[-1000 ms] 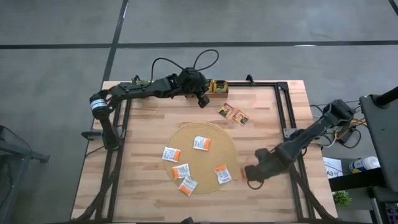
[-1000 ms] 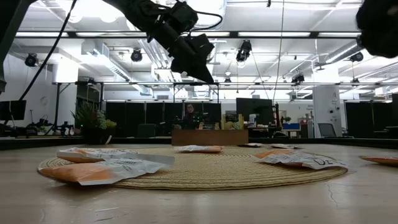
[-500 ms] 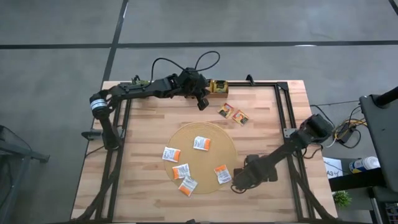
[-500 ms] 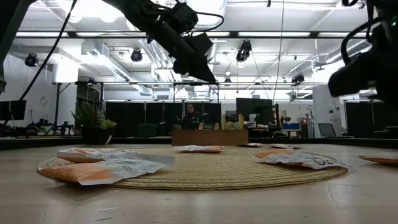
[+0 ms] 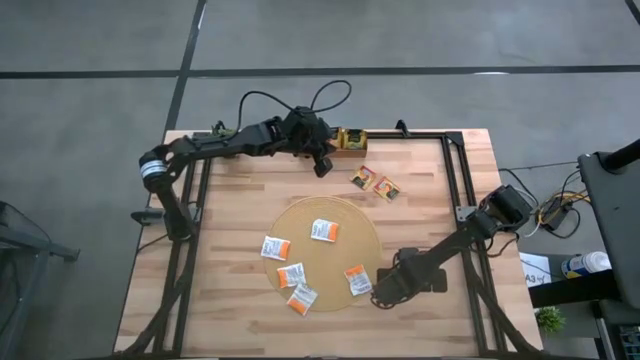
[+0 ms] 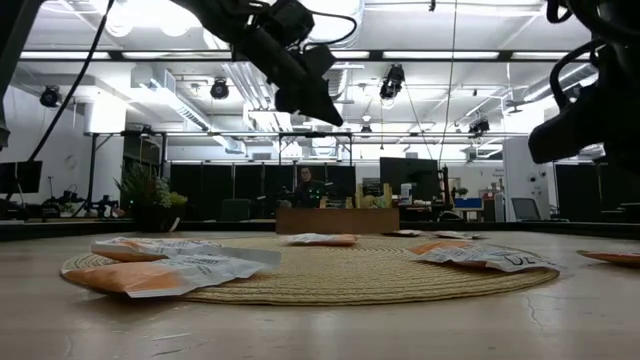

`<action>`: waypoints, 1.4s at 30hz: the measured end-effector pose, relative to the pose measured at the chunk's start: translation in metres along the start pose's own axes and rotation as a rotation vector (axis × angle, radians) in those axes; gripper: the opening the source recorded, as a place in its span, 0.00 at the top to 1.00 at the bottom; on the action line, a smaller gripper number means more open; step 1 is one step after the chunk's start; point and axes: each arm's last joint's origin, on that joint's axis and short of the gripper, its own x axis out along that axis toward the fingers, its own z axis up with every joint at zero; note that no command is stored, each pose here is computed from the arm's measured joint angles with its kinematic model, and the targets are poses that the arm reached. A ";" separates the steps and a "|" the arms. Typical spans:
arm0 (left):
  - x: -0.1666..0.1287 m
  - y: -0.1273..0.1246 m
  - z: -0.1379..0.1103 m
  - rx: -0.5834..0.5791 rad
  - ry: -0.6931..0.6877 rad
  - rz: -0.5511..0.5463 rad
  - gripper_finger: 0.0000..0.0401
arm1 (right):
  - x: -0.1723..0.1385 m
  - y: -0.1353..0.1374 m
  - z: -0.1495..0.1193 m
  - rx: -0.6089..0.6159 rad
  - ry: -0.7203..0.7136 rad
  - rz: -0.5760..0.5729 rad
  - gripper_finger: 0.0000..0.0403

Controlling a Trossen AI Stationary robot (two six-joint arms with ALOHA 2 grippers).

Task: Pick & Place Tea
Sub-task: Put the bottom red tea bag into the middle section of the wooden organizer

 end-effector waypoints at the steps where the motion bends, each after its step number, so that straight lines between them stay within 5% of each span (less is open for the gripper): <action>1: -0.001 0.000 0.000 0.000 0.004 0.000 1.00 | 0.001 0.000 0.000 0.000 -0.004 0.004 0.54; 30: -0.011 -0.003 0.000 -0.147 0.035 -0.005 1.00 | 0.025 -0.008 0.013 0.026 -0.026 0.042 0.55; 42: -0.016 -0.003 0.006 -0.148 -0.016 -0.007 1.00 | 0.030 -0.006 0.013 0.031 -0.013 0.078 0.96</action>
